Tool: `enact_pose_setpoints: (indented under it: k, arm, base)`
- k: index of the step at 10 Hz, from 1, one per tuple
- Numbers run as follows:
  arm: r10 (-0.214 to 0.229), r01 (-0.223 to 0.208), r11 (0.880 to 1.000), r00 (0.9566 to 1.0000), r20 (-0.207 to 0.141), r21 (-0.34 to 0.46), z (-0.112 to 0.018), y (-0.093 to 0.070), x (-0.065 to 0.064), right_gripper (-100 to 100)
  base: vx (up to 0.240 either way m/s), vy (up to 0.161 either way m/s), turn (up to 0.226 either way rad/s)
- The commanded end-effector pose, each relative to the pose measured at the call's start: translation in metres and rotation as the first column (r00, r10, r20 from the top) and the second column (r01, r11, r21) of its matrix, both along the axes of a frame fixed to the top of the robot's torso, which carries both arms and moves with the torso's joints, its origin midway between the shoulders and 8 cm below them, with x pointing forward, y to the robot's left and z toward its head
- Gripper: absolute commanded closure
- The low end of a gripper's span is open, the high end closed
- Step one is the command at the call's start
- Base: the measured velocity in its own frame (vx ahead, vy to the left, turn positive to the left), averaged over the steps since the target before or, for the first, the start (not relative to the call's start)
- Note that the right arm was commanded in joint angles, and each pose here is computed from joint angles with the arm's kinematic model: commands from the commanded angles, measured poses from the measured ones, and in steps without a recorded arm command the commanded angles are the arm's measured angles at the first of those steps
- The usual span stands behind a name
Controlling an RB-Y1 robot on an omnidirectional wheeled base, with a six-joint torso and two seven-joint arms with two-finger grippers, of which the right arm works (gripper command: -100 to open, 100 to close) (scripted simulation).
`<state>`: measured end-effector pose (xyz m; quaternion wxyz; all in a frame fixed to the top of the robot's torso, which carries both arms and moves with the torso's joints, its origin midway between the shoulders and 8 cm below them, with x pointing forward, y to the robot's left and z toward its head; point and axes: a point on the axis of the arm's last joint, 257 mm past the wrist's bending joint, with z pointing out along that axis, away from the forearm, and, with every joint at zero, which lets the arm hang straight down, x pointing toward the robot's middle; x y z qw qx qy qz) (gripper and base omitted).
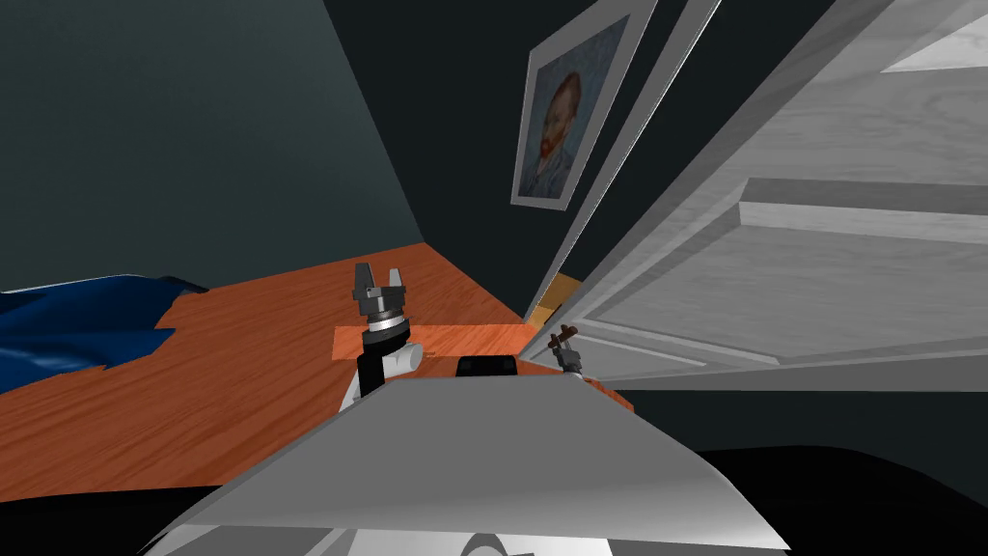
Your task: Pull the door open
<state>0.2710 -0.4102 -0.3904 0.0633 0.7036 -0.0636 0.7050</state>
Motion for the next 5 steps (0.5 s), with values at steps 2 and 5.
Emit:
enact_pose_setpoints:
  k: [2,5]
  arm:
    - [0.026,-0.026,1.0,0.9997,-0.003,0.002,-0.0018,0.0039,-0.0037,100]
    - [0.062,-0.062,0.998,0.9981,-0.002,0.0,-0.0014,0.0052,-0.0091,100]
  base:
    - [-0.161,-0.015,0.096]
    - [-0.27,-0.02,0.137]
